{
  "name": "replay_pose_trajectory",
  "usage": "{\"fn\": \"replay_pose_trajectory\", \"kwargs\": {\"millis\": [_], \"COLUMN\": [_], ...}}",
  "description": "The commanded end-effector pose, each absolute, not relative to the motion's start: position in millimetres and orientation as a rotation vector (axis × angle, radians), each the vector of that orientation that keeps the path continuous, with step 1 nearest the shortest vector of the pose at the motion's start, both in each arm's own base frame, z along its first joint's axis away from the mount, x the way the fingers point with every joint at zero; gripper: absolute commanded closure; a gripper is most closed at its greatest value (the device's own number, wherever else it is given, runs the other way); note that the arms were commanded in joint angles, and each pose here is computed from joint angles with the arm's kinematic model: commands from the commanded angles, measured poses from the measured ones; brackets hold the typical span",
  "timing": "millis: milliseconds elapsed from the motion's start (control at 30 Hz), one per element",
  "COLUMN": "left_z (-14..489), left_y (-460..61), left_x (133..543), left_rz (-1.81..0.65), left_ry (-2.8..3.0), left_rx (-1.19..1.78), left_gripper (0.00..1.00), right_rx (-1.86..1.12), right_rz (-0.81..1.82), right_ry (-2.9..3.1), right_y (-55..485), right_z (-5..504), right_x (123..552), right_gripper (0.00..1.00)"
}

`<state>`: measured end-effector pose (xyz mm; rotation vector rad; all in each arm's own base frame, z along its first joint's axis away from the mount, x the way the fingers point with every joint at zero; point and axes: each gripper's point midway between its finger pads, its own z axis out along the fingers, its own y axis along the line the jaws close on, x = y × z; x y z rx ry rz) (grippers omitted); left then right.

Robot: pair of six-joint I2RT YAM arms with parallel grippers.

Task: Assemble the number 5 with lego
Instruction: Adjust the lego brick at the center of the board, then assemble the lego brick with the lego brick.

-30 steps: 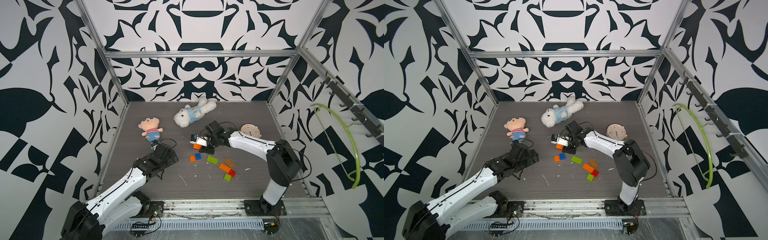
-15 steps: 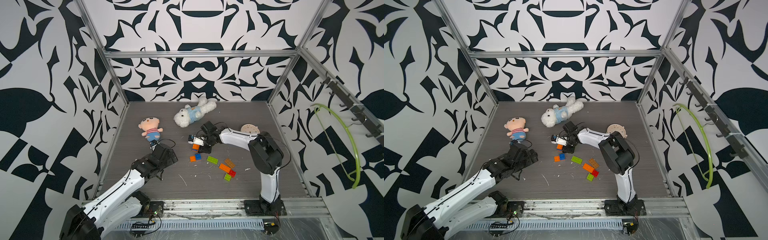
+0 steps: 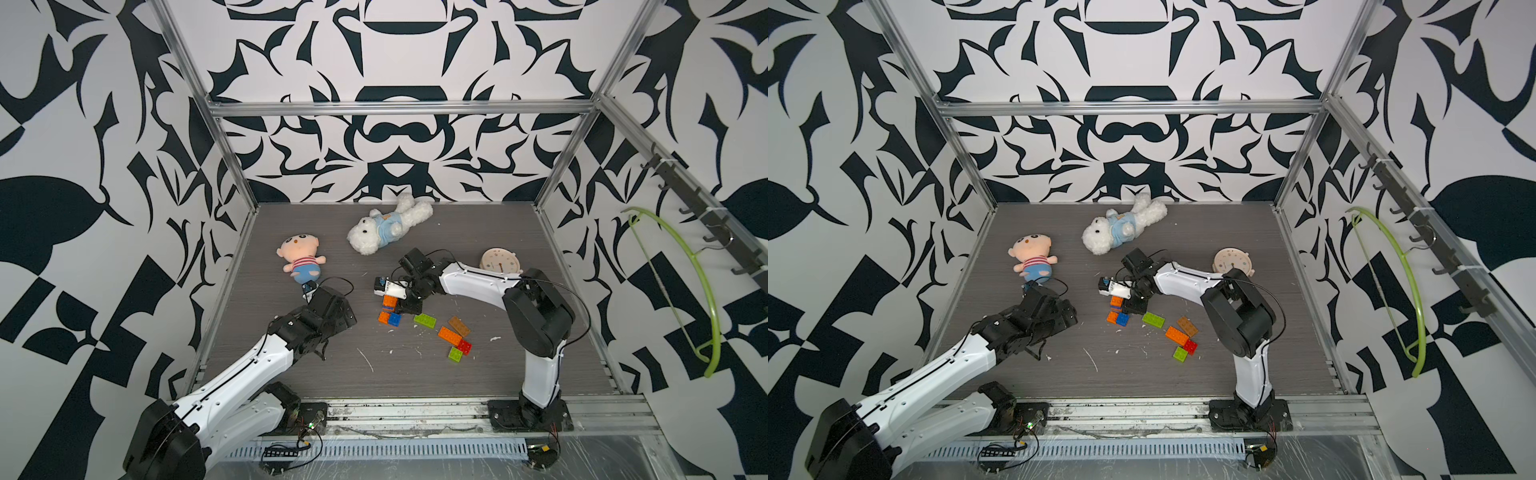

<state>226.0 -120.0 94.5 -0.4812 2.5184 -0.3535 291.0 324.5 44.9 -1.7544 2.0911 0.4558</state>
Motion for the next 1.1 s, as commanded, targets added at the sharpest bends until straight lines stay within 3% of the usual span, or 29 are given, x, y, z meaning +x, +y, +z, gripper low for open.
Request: {"fn": "replay_pose_trajectory", "kwargs": {"millis": [0, 133, 333, 600, 1067], "left_z": [105, 105, 105, 103, 109], "left_y": [-124, -125, -128, -129, -150], "left_x": [230, 232, 233, 236, 239], "left_rz": [-0.382, -0.389, -0.389, -0.384, -0.508], "left_ry": [2.497, 2.496, 2.503, 2.507, 2.513], "left_rx": [-0.472, -0.472, -0.466, -0.493, -0.411], "left_gripper": [0.01, 0.01, 0.01, 0.01, 0.01], "right_rx": [-1.677, -1.502, -1.406, -1.431, -1.431], "right_rz": [0.482, 0.469, 0.559, 0.397, 0.34], "right_ry": [2.073, 2.171, 2.233, 2.347, 2.387], "right_y": [330, 333, 338, 337, 341], "right_z": [70, 95, 111, 81, 66], "right_x": [291, 304, 273, 267, 263], "right_gripper": [0.63, 0.64, 0.63, 0.63, 0.63]}}
